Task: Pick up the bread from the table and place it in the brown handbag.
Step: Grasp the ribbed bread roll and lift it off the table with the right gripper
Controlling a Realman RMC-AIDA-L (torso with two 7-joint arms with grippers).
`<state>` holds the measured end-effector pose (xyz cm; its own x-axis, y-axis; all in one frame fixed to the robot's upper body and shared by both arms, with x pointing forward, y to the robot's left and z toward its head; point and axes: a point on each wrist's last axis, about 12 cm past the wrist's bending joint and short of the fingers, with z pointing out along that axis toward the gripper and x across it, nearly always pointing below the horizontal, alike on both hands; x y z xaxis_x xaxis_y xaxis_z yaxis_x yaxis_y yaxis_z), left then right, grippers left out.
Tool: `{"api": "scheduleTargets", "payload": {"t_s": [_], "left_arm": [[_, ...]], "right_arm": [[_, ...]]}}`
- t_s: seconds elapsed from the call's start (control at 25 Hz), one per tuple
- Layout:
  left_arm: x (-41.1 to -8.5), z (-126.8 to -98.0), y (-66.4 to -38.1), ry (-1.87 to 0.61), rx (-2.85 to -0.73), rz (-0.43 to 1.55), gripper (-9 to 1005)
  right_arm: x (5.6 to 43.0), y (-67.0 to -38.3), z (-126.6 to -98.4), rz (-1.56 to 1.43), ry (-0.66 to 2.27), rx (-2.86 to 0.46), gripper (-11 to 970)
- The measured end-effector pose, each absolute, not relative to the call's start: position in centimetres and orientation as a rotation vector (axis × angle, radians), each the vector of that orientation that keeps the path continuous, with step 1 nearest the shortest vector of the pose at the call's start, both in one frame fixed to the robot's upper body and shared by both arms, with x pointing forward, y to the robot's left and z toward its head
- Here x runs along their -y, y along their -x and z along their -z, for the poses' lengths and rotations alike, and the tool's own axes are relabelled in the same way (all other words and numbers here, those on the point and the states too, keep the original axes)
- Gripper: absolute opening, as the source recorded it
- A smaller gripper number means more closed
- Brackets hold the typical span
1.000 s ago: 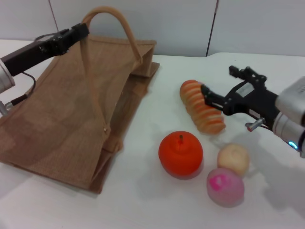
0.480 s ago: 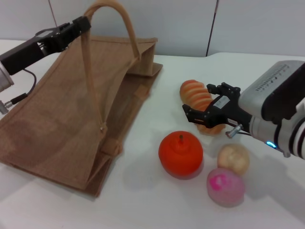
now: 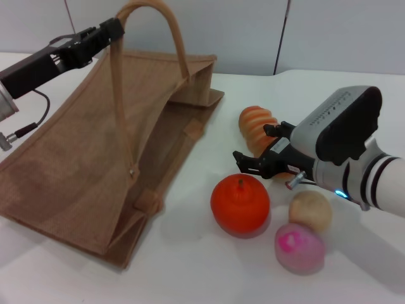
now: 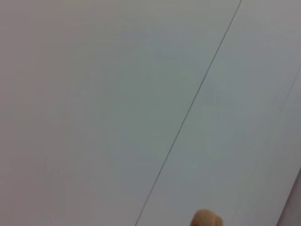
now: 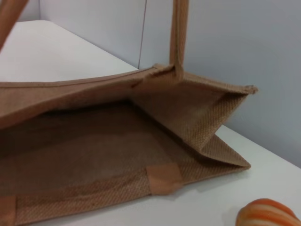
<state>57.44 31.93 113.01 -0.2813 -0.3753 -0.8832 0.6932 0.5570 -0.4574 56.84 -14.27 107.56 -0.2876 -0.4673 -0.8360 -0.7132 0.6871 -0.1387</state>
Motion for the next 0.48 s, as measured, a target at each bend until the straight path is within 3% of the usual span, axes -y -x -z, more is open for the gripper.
{"api": "scheduleTargets", "payload": {"t_s": [0.48], "left_arm": [[-31.6, -113.2, -57.6, -0.289, -1.527, 1.066, 111]], "right_arm": [[14.6, -59.2, -106.4, -0.241, 0.854, -2.014, 818]]}}
